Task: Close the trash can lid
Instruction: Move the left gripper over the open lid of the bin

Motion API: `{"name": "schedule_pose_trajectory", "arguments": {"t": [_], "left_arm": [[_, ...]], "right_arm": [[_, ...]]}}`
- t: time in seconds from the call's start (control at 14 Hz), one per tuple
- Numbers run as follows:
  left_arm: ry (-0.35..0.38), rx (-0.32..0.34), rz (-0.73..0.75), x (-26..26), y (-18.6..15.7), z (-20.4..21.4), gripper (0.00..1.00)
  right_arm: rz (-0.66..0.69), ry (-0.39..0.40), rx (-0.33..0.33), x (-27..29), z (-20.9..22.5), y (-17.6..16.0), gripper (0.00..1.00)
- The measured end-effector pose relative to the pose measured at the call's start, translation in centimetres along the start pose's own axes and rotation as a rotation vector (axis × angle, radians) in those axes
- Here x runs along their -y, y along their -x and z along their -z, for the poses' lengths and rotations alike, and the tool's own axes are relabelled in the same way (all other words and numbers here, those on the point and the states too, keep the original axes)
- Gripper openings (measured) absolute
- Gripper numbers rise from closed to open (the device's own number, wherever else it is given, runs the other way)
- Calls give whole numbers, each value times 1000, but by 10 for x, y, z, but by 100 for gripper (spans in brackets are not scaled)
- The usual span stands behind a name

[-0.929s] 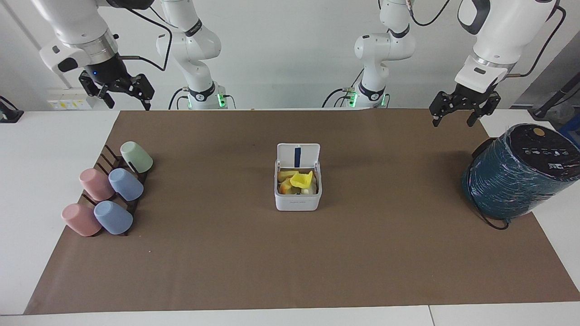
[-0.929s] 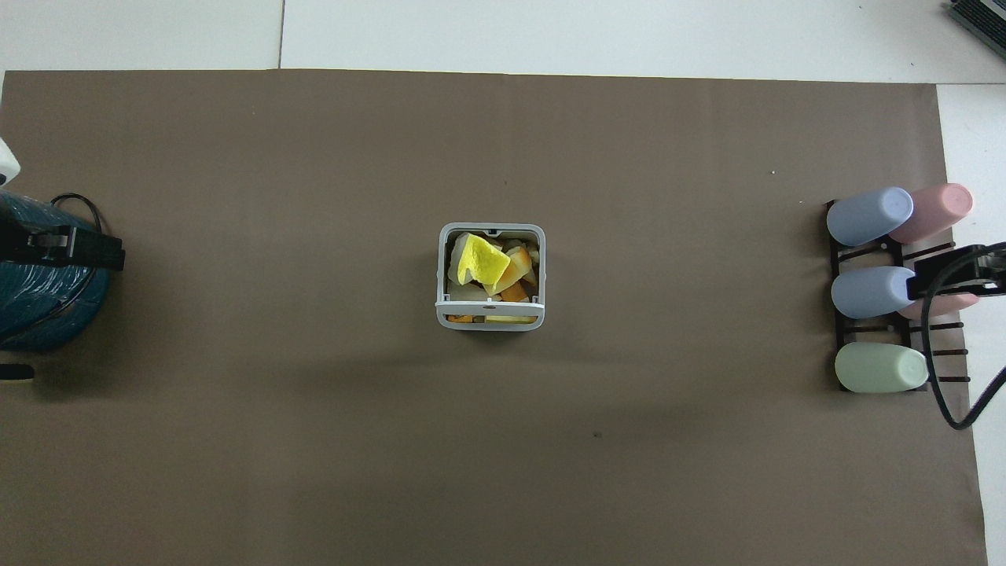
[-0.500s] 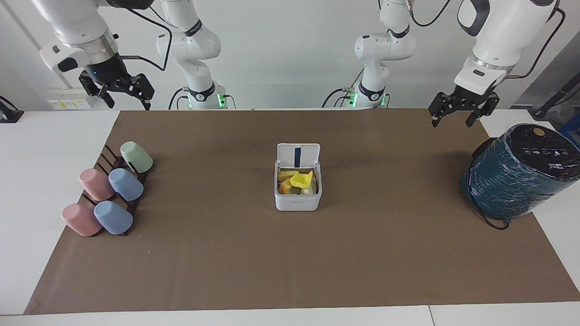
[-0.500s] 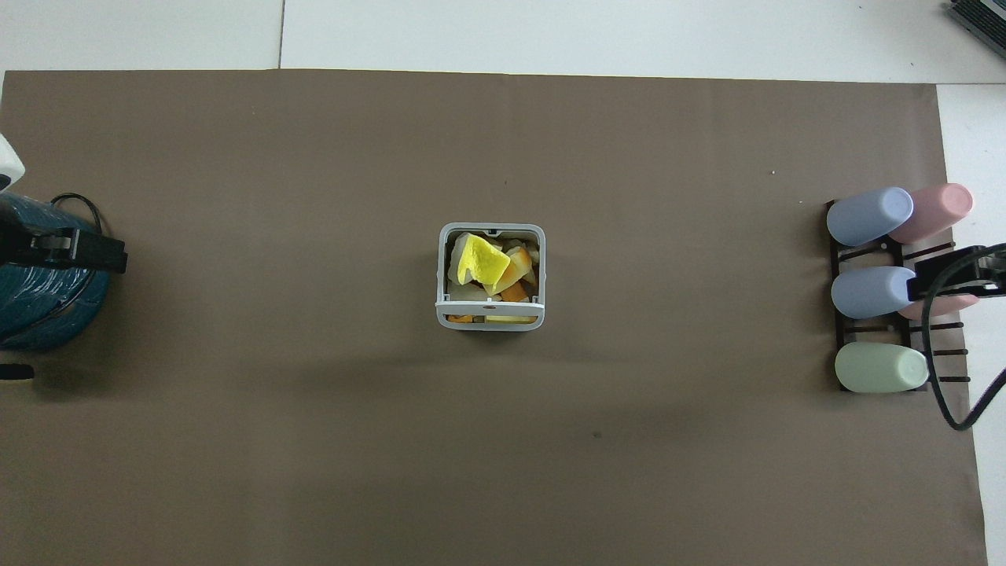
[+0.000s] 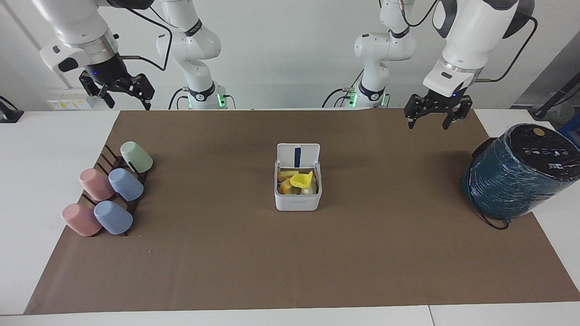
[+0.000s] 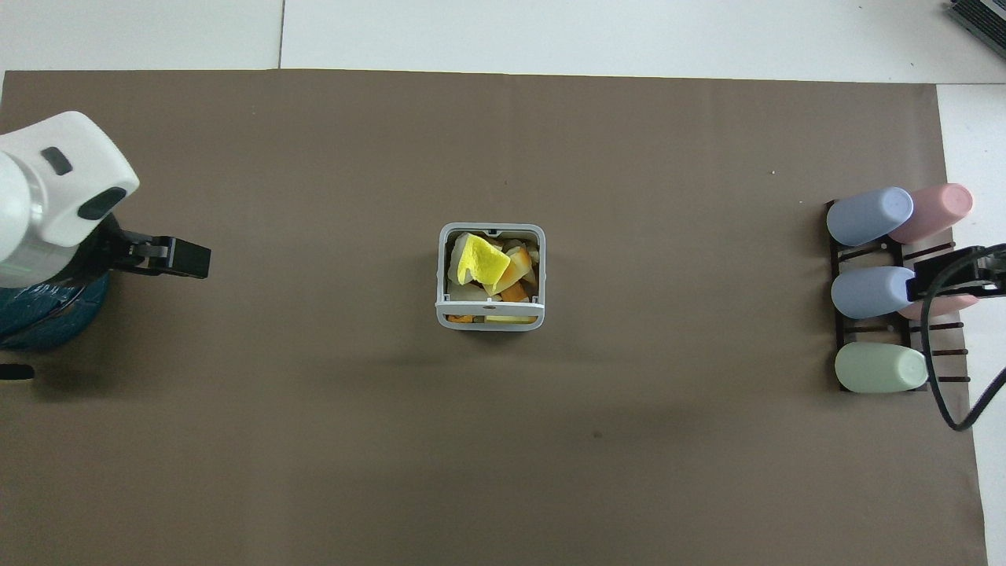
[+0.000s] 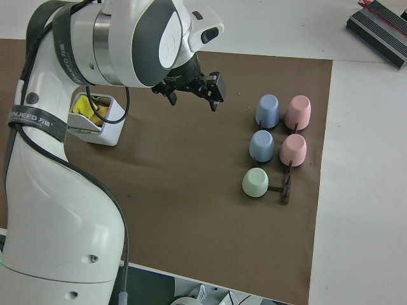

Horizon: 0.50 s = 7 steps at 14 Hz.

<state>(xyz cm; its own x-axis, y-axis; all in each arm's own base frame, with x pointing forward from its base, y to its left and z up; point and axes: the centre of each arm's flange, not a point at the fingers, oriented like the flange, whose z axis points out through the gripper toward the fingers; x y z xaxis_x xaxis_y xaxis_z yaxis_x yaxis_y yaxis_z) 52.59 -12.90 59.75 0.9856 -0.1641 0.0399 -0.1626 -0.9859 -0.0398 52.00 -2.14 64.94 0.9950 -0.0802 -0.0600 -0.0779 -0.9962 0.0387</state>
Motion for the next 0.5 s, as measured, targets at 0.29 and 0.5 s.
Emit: {"name": "schedule_pose_trajectory", "arguments": {"t": [0.29, 0.5], "left_arm": [[11, -24, 31, -95, 22, -13, 93], [30, -49, 104, -155, 40, -23, 73]], "right_arm": [[0, 0, 0, 0, 0, 0, 100], [0, 0, 0, 0, 0, 0, 100]]}}
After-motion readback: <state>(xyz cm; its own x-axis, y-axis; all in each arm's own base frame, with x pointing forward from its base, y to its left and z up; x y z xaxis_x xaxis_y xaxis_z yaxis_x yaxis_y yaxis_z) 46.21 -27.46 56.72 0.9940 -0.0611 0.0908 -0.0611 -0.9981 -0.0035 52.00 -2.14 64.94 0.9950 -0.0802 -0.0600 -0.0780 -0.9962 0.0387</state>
